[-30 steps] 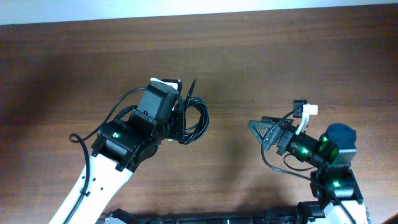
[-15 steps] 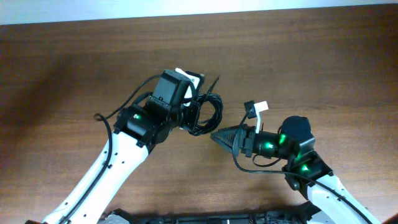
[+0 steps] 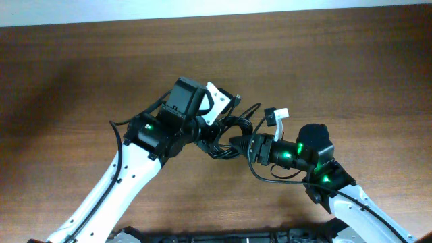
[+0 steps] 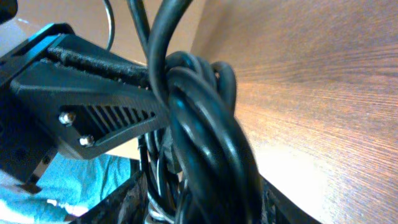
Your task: Untangle cables
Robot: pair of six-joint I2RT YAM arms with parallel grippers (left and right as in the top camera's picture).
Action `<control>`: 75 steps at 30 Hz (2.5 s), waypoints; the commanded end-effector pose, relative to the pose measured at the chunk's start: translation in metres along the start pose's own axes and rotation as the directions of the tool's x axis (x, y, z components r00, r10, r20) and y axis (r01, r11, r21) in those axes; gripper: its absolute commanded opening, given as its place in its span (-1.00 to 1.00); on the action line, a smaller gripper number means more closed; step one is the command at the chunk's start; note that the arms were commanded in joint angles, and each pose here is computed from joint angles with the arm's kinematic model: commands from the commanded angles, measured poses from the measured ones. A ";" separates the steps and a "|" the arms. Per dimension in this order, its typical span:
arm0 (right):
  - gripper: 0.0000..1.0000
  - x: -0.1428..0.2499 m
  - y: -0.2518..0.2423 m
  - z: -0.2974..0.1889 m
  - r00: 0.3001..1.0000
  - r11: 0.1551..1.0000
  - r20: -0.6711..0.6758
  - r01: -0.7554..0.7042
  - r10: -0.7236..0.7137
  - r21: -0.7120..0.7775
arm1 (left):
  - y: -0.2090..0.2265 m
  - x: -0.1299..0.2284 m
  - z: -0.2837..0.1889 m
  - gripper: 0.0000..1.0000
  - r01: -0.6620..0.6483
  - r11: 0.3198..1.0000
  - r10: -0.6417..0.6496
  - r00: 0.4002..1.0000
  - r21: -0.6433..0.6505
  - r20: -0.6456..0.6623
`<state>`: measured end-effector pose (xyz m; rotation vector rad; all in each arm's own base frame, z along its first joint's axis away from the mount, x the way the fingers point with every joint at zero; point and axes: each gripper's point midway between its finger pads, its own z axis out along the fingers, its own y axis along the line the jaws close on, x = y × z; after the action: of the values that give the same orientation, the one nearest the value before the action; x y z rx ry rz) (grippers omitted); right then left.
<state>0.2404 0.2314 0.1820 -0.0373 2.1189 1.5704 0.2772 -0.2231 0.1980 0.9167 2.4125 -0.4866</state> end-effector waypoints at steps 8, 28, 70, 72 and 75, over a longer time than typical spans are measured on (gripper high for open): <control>-0.47 -0.010 -0.001 0.002 0.998 0.999 0.045 0.030 -0.031 0.025 | -0.004 0.007 -0.003 -1.00 -0.023 1.000 0.024 0.999 0.020 -0.025; -0.92 -0.085 -0.019 -0.020 0.881 0.983 0.468 -0.138 0.066 0.121 | 0.036 -0.006 -0.030 0.98 0.826 0.558 -0.825 0.562 0.078 -0.054; 0.93 -0.070 -0.001 -0.036 0.927 0.944 0.189 0.331 -0.323 -0.008 | 0.105 0.033 0.011 -1.00 0.235 0.971 -0.238 0.962 -0.037 -0.136; 0.97 -0.083 0.008 -0.044 0.906 0.928 0.218 0.372 -0.362 -0.006 | 0.086 0.030 0.011 -1.00 0.150 0.985 -0.139 0.982 0.081 -0.127; 0.97 -0.094 0.017 -0.042 0.881 0.899 0.187 0.436 -0.434 0.031 | 0.055 0.014 0.006 -1.00 0.048 0.960 -0.041 0.999 0.277 -0.033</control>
<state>0.3013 0.1706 0.2227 -0.1910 1.8363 1.3231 0.3241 -0.1483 0.1491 0.7577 2.6652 -0.5978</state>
